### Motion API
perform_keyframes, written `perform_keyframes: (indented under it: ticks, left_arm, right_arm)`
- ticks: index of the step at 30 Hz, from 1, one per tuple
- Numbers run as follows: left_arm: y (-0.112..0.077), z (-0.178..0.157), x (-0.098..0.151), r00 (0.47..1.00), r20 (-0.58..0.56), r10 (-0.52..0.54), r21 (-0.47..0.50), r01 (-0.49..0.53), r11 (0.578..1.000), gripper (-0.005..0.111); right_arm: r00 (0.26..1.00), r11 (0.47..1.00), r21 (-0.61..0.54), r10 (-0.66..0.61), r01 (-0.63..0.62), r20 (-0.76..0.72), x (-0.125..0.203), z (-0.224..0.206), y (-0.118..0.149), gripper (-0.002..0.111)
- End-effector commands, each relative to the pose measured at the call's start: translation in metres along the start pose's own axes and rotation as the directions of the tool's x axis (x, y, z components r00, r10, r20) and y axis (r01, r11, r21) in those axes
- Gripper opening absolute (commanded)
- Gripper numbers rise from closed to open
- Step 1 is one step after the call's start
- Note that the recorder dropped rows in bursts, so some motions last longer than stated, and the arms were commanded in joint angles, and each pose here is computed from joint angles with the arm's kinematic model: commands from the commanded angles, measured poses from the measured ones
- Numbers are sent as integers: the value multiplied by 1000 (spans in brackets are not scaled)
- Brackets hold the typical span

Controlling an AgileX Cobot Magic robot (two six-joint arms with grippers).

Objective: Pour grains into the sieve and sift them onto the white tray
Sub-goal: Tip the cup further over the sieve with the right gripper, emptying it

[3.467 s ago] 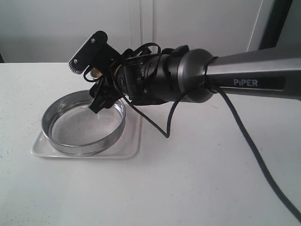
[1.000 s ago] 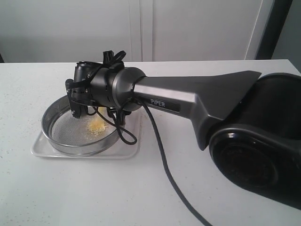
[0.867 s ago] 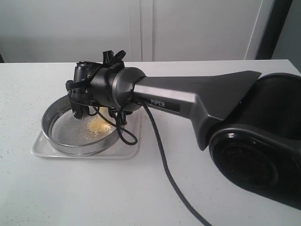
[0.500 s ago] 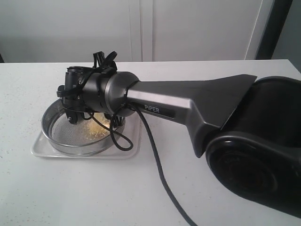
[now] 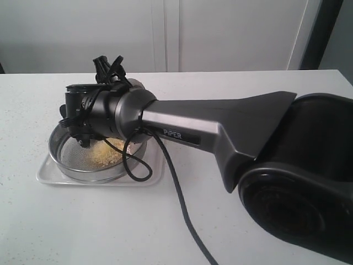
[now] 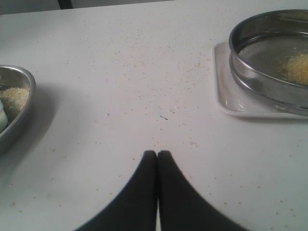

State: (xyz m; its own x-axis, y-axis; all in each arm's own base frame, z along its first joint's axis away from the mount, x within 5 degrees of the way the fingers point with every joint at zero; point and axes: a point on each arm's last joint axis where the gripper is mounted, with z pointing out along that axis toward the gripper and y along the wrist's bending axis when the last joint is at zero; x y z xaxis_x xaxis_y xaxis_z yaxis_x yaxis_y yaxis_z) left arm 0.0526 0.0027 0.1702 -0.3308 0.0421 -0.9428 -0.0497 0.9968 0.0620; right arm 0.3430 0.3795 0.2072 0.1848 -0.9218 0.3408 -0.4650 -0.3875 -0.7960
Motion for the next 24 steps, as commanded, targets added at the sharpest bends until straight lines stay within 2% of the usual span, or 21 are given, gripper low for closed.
perform_keyframes:
  ticks: [1, 13, 20, 24]
  left_arm:
    - [-1, 0, 1, 1000, 4, -8, 11, 8, 1000, 0]
    - [-1, 0, 1, 1000, 4, -8, 11, 8, 1000, 0]
    - [-1, 0, 1, 1000, 4, -8, 11, 8, 1000, 0]
    - [-1, 0, 1, 1000, 4, -8, 11, 8, 1000, 0]
  right_arm:
    - [999, 998, 52, -35, 35, -17, 2, -5, -9, 0]
    - [985, 980, 96, -169, 172, -40, 2, -6, -13, 0]
    - [967, 955, 152, -256, 254, -8, -3, -6, -18, 0]
    - [943, 921, 207, -329, 330, -41, -3, -7, -22, 0]
